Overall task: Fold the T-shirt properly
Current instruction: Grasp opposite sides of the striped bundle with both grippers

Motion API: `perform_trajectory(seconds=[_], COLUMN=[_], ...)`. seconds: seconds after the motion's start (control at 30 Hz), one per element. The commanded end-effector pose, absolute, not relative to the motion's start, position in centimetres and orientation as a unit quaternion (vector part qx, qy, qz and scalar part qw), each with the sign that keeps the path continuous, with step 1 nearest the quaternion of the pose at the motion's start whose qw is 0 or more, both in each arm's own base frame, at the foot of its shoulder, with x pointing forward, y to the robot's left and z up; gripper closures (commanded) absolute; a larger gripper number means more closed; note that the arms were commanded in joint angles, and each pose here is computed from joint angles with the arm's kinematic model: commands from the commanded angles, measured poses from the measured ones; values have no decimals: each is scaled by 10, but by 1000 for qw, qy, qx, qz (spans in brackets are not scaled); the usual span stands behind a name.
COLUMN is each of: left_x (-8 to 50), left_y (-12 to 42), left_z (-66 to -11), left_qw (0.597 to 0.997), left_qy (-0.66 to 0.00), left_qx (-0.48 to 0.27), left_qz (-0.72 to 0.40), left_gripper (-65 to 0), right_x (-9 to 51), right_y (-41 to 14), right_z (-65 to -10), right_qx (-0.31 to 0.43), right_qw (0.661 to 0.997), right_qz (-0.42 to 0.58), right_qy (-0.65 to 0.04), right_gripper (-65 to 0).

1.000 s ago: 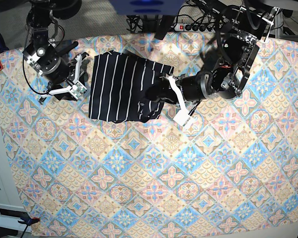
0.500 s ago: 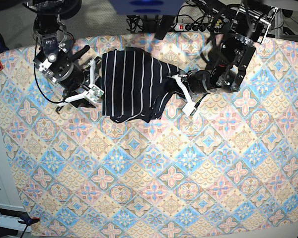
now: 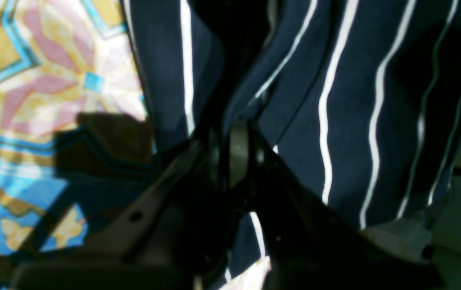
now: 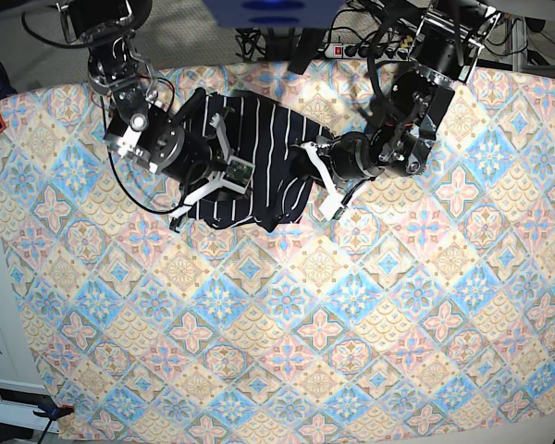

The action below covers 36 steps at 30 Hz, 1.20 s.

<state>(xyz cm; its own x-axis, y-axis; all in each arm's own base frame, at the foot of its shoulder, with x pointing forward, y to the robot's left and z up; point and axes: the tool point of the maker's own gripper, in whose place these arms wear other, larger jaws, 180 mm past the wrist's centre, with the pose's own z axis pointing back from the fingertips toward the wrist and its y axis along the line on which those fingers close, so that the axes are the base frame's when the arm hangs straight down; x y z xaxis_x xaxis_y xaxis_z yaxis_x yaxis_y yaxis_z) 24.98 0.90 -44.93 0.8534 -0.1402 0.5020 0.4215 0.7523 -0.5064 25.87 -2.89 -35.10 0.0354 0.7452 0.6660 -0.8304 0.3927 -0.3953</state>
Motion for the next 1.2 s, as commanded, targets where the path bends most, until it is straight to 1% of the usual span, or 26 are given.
perform_trajectory(seconds=[0.0, 0.27, 0.37, 0.5, 0.57, 0.63, 0.7, 0.8, 0.93, 1.03, 1.17], left_x=[261, 257, 257, 259, 262, 269, 272, 279, 283, 285, 289], left_y=[5, 6, 5, 5, 6, 14, 28, 48, 50, 55, 57], left_z=[-438, -441, -440, -439, -437, -435, -437, -433, -407, -405, -398], left_qw=[901, 903, 902, 902, 900, 899, 905, 907, 894, 897, 896], left_qy=[-241, -237, -238, -240, -247, -262, -269, -285, -321, -326, -333], left_qx=[-325, -325, -326, -326, -326, -324, -315, -304, -305, -296, -292], left_qz=[-154, -152, -152, -152, -149, -131, -103, -66, -67, -50, -36], left_gripper=[0, 0, 0, 0, 0, 0, -1, -47, -104, -139, -136], right_x=[276, 322, 328, 327, 322, 322, 325, 327, 330, 332, 334], right_y=[-34, -83, -97, -100, -109, -117, -121, -127, -133, -133, -138], right_z=[-344, -421, -438, -453, -464, -469, -466, -465, -463, -460, -451], right_qx=[36, 24, 26, 48, 52, 53, 55, 54, 50, 49, 42], right_qw=[715, 785, 803, 811, 821, 830, 833, 836, 840, 839, 838], right_qz=[542, 516, 504, 492, 482, 467, 455, 445, 436, 436, 427], right_qy=[-440, -341, -318, -315, -302, -299, -310, -315, -319, -323, -338], right_gripper=[-4, 0, 0, 0, 0, 0, 0, 0, 0, 0, 0])
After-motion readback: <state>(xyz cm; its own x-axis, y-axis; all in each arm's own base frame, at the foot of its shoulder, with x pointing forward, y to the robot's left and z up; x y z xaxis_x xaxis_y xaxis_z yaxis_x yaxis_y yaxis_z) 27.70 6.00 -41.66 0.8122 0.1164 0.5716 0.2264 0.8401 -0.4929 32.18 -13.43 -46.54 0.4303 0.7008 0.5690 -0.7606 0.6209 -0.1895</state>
